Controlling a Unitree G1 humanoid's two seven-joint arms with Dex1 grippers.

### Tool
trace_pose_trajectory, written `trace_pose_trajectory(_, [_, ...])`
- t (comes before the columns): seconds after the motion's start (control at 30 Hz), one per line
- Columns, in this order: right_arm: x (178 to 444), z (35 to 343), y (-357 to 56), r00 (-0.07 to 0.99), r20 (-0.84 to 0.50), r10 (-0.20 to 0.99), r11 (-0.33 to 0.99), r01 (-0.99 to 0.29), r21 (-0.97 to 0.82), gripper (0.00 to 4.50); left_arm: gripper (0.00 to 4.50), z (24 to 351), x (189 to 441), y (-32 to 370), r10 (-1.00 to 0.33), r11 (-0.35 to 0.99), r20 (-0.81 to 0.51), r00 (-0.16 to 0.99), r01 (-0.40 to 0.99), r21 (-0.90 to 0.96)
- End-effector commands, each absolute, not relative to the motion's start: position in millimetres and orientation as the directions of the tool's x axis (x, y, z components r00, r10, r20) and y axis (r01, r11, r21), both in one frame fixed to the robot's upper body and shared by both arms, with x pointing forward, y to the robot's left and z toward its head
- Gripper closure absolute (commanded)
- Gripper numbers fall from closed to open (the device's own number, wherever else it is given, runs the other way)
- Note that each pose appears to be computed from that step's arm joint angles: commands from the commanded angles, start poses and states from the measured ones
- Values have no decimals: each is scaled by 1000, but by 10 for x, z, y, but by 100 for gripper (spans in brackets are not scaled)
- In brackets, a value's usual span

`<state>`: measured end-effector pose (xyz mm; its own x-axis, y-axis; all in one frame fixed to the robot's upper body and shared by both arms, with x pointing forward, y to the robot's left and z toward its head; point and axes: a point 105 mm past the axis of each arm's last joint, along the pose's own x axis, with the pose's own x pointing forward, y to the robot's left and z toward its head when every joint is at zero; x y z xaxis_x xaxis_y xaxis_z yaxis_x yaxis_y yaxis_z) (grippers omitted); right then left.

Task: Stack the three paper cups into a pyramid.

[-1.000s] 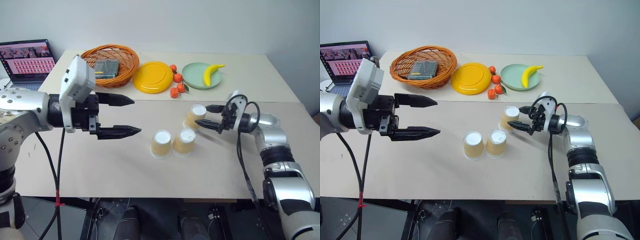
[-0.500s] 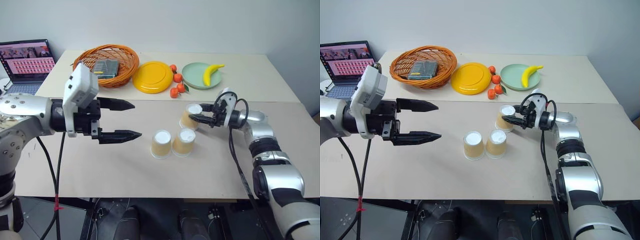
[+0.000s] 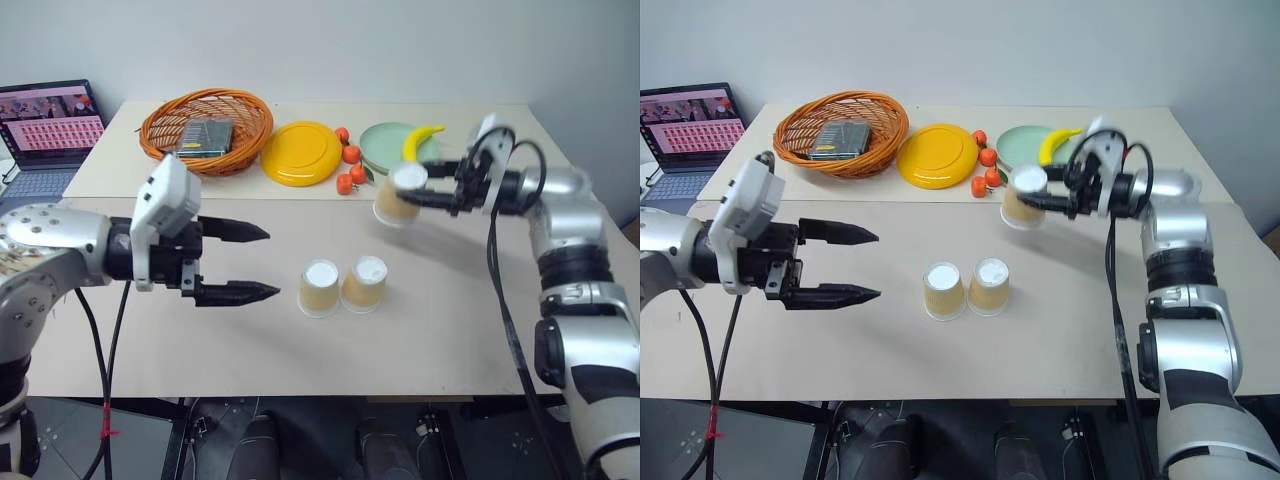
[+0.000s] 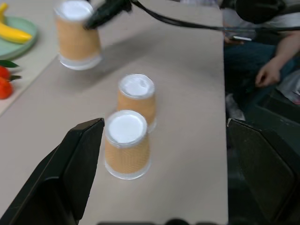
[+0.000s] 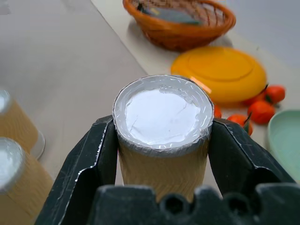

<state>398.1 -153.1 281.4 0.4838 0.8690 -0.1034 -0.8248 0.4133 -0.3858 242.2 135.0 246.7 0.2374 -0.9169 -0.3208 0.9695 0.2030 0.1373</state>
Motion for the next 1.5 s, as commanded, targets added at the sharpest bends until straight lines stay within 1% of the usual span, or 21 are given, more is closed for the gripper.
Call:
trace_pose_trajectory(0.03, [3666,3269,-1228,349,-100,932,278,-863,-423,198,0,2469,2419,1292,-926,162,-308,216,968,194])
trace_pose_trajectory(0.17, [3357,3288,-941,216,-160,963,145,-918,-368,198,0,2420,2442,1237,-933,135,-304,193,970,202])
trace_pose_trajectory(0.23, [3224,3218,-840,173,-202,964,96,-934,-343,198,0,2411,2458,1212,-937,124,-298,183,971,206])
trace_pose_trajectory(0.33, [3108,3133,-788,150,-240,959,67,-944,-322,198,0,2407,2481,1186,-940,116,-292,177,970,213])
trace_pose_trajectory(0.57, [3055,2911,-803,171,-298,939,70,-944,-321,198,0,2416,2516,1131,-947,98,-278,159,970,221])
trace_pose_trajectory(0.77, [2968,2678,-720,144,-306,941,56,-958,-280,198,0,2441,2557,1120,-947,97,-278,159,970,224])
trace_pose_trajectory(1.13, [2947,2564,-650,123,-290,949,47,-966,-256,198,0,2519,2578,1211,-936,128,-292,199,961,245])
trace_pose_trajectory(1.5, [2975,2516,-628,116,-291,950,25,-955,-297,198,0,2559,2536,1265,-926,155,-300,231,954,257])
